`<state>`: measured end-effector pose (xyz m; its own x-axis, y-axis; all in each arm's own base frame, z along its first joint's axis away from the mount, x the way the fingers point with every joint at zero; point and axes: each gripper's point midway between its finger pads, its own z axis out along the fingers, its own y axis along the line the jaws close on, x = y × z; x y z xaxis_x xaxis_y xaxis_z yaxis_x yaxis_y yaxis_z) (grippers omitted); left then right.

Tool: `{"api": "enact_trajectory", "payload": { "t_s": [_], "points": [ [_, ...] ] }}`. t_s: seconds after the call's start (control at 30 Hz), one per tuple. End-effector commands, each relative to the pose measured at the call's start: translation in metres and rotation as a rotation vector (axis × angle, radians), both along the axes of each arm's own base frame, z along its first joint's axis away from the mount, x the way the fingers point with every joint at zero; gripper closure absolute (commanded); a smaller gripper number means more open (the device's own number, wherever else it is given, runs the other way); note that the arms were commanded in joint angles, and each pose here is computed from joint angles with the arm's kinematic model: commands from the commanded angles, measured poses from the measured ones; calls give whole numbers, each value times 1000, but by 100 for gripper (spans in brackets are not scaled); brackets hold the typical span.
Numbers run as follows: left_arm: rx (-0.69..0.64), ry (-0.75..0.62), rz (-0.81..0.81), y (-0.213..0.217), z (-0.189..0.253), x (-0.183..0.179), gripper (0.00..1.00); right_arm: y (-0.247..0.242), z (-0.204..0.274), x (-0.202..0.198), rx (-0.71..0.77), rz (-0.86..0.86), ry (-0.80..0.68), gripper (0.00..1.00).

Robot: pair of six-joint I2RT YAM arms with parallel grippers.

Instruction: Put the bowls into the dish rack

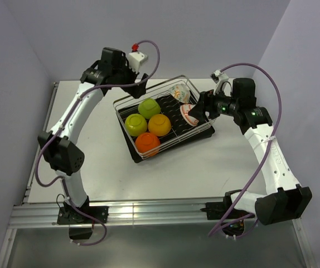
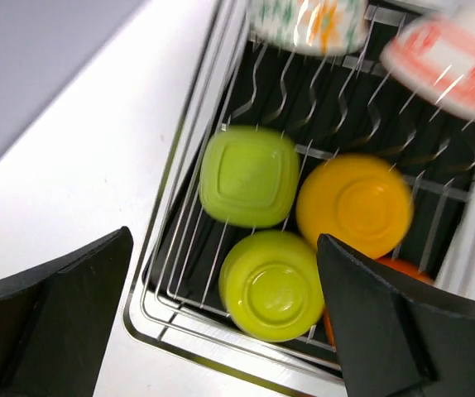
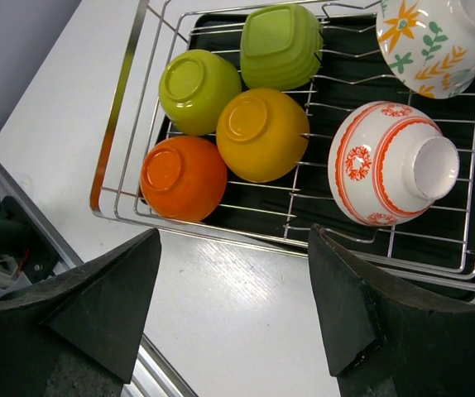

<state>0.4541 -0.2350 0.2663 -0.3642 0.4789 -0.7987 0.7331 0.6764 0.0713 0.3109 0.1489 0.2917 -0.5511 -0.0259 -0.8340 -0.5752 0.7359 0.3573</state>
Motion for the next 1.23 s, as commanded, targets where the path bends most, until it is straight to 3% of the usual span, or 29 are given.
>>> {"api": "enact_trajectory", "payload": {
  "t_s": [0.0, 0.2, 0.4, 0.47, 0.8, 1.2],
  "points": [
    [-207, -112, 47, -9, 85, -10, 1, -9, 34, -4, -13, -33, -98, 20],
    [-318, 42, 112, -3, 89, -33, 1, -22, 27, -11, -72, -83, -93, 0],
    [-414, 181, 125, 19, 76, -69, 1, -41, -1, -18, -164, -148, -24, 0],
    [-415, 156, 113, 32, 81, -84, 1, -46, -9, -22, -196, -151, -17, 0],
    [-220, 171, 187, 83, -14, -133, 1, -68, -86, -52, -338, -160, 105, 0],
    [-226, 137, 203, 91, -25, -153, 0, -67, -99, -65, -347, -124, 111, 0]
  ]
}}
